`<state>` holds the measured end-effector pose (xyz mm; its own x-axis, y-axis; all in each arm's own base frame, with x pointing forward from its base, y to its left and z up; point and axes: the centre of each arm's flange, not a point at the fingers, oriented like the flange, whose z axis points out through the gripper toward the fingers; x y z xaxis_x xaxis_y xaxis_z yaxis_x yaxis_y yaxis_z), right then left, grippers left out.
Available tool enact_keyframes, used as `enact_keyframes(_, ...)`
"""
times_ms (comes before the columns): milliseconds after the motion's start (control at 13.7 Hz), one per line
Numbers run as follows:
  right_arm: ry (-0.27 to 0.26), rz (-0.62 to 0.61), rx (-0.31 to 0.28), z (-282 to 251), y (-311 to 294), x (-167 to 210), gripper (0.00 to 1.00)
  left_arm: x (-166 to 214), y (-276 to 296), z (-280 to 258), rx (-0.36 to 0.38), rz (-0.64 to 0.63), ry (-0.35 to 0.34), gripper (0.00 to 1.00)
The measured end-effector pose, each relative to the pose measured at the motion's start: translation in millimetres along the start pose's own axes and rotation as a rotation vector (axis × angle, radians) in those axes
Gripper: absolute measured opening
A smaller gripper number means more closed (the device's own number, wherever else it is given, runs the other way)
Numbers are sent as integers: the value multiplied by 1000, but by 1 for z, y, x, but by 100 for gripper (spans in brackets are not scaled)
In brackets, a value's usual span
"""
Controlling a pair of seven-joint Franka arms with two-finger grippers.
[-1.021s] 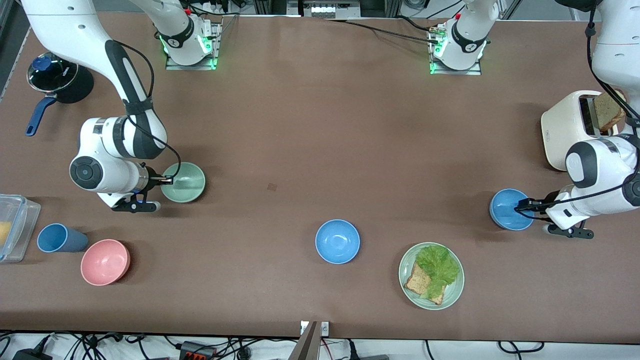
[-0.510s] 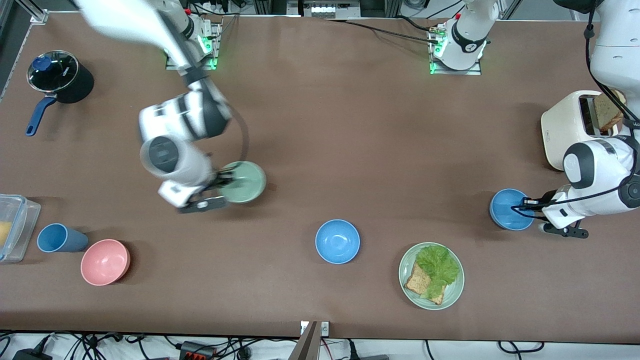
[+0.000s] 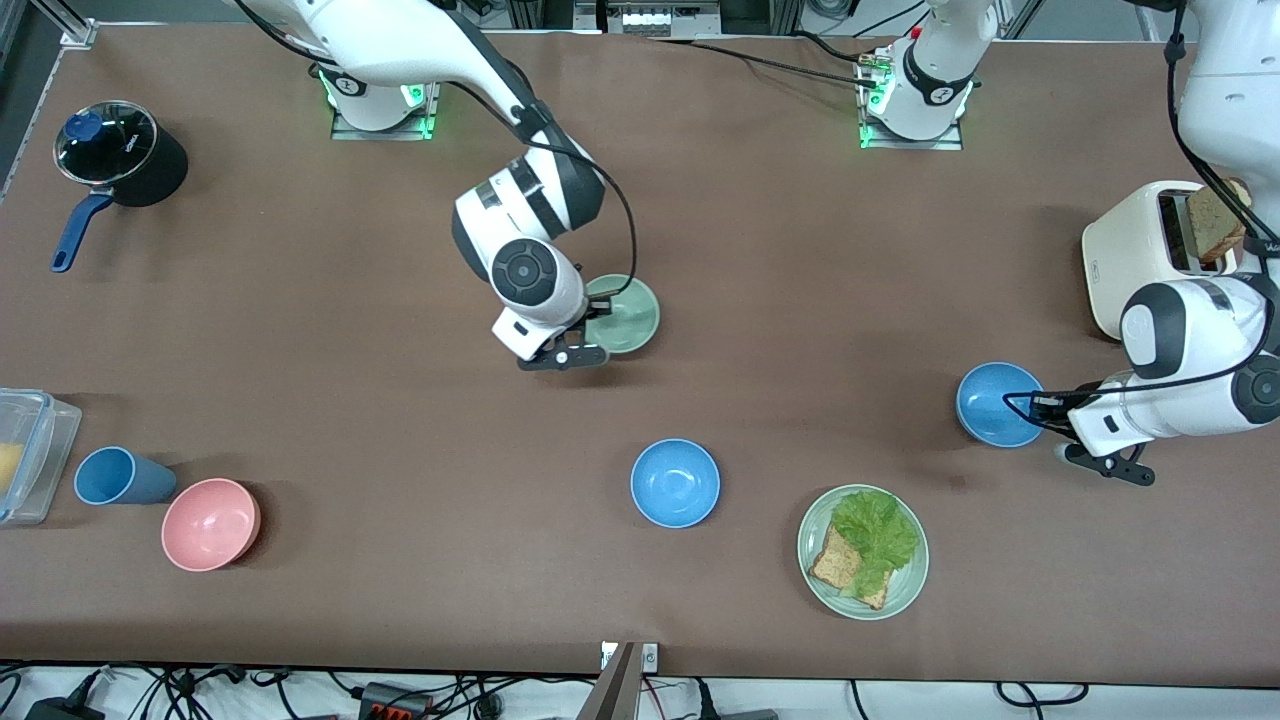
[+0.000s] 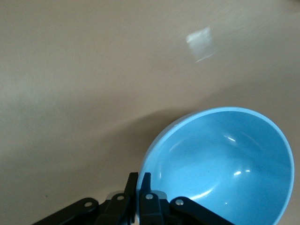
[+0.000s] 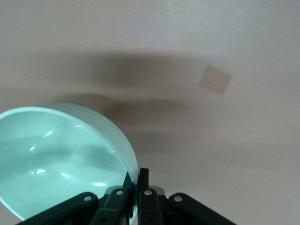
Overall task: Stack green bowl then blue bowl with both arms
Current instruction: 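Place the green bowl with the right gripper while the left gripper carries blue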
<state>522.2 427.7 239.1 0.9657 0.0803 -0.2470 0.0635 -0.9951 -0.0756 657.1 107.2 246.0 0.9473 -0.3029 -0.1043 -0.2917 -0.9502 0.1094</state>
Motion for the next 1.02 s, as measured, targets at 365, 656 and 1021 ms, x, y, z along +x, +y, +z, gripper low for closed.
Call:
enact_keyframes(365, 27, 14, 38, 22, -8, 7, 5, 2, 32, -47, -30, 48, 2, 5)
enact_keyframes(656, 3, 34, 79, 29, -18, 3, 5, 7, 61, -63, -107, 53, 16, 5)
enact_keyframes(1021, 12, 44, 88, 23, -22, 4, 32, 16, 91, -77, -123, 48, 25, 5)
